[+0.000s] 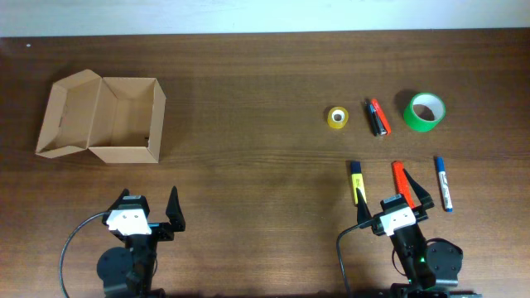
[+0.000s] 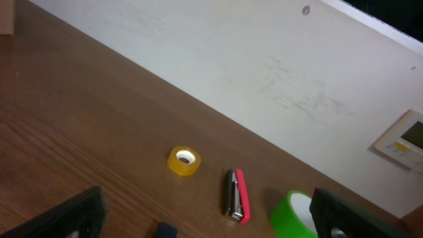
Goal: Pack container
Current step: 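Move the left gripper toward the cardboard box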
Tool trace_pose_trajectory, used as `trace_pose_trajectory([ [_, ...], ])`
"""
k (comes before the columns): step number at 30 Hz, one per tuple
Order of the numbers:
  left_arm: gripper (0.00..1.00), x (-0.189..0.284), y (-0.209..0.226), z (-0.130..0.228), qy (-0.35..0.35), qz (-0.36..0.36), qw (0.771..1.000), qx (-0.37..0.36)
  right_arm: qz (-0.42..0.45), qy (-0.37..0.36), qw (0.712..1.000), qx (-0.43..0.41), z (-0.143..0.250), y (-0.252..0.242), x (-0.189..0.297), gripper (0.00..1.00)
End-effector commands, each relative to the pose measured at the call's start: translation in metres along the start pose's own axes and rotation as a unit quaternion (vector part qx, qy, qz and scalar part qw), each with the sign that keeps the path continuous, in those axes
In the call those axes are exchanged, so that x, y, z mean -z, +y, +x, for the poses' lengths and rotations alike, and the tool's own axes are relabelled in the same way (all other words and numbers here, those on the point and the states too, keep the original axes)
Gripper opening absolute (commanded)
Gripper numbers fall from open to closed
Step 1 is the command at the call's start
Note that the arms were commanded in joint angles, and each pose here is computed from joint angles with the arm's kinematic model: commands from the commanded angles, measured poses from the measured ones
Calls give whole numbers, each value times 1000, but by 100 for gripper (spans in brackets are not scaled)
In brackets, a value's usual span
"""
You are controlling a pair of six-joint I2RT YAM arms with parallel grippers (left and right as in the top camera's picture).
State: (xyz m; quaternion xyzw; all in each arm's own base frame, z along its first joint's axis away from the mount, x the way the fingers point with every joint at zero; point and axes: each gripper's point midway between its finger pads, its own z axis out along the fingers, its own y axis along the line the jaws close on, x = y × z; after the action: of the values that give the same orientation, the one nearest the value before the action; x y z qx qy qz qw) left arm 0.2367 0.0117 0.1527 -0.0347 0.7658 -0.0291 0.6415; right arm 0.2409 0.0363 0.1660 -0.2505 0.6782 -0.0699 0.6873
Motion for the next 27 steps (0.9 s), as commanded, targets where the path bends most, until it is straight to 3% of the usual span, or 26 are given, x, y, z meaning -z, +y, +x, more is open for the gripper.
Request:
trace_pose_trajectory([
  [1,100,-1,-3,2,0,8,1000,-3,5,1,1000,-2,2,0,0,99],
  [23,100,-1,-3,-2,-9,9,1000,-4,5,1,1000,-2,2,0,0,99],
  [27,100,3,-32,-17,-28,92,995,-12,5,1,1000,-2,2,0,0,99],
])
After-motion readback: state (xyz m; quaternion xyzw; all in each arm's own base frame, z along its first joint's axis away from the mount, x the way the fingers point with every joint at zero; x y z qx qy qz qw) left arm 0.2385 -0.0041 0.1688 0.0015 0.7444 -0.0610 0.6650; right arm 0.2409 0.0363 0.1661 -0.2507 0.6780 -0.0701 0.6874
